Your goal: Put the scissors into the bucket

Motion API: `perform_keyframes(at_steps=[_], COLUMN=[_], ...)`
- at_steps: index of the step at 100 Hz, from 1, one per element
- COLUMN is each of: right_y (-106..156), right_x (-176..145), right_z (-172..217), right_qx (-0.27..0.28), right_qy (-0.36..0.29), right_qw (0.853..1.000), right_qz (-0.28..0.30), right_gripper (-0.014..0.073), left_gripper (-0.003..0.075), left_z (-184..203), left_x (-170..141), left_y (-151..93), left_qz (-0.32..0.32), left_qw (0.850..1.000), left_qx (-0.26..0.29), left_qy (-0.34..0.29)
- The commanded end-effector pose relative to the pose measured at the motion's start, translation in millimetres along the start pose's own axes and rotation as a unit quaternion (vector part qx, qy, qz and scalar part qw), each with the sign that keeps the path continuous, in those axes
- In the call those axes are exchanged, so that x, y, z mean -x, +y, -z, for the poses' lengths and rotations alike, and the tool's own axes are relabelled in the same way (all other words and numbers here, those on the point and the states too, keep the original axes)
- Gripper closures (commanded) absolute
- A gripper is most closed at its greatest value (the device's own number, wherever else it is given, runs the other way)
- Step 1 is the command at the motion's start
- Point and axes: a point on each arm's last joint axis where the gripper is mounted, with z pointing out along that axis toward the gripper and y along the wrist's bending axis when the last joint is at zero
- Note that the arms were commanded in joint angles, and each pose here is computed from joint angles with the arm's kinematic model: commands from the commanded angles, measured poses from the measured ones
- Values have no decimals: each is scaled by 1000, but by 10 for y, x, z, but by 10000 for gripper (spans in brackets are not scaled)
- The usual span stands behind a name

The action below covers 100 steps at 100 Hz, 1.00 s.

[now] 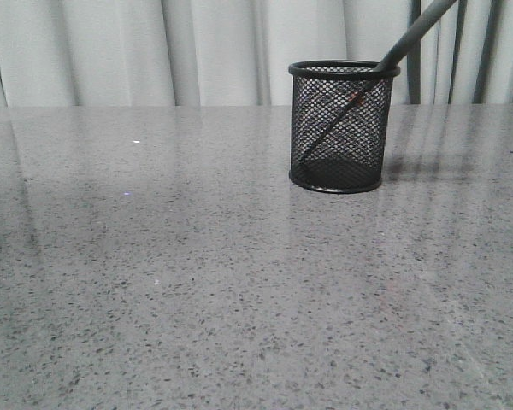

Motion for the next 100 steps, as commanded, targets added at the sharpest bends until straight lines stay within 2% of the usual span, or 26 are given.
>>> perform_keyframes(at_steps=[1, 24, 37, 51, 65, 100], right_y=[-18, -22, -36, -57, -70, -74], right_x=[-27, -570, -851, -1124, -1183, -1167], right_z=[211, 567, 673, 659, 637, 638], right_qx=[-16, -19, -21, -22, -25, -28], right_qy=[-91, -123, -138, -124, -123, -131], right_qw=[996, 992, 990, 992, 992, 991], right_qz=[-5, -3, -3, -4, -5, -6], right_gripper=[667, 667, 667, 667, 667, 667], left_gripper=[741, 741, 741, 741, 741, 741], left_z=[138, 212, 279, 332, 344, 336], left_x=[-52, -843, -1308, -1675, -1856, -1889], left_y=[-30, -416, -612, -747, -822, -837], left_qz=[19, 63, 133, 193, 206, 206], left_qw=[994, 976, 959, 942, 939, 940], left_qx=[33, 39, 37, 38, 36, 36], left_qy=[-106, -203, -246, -271, -272, -270])
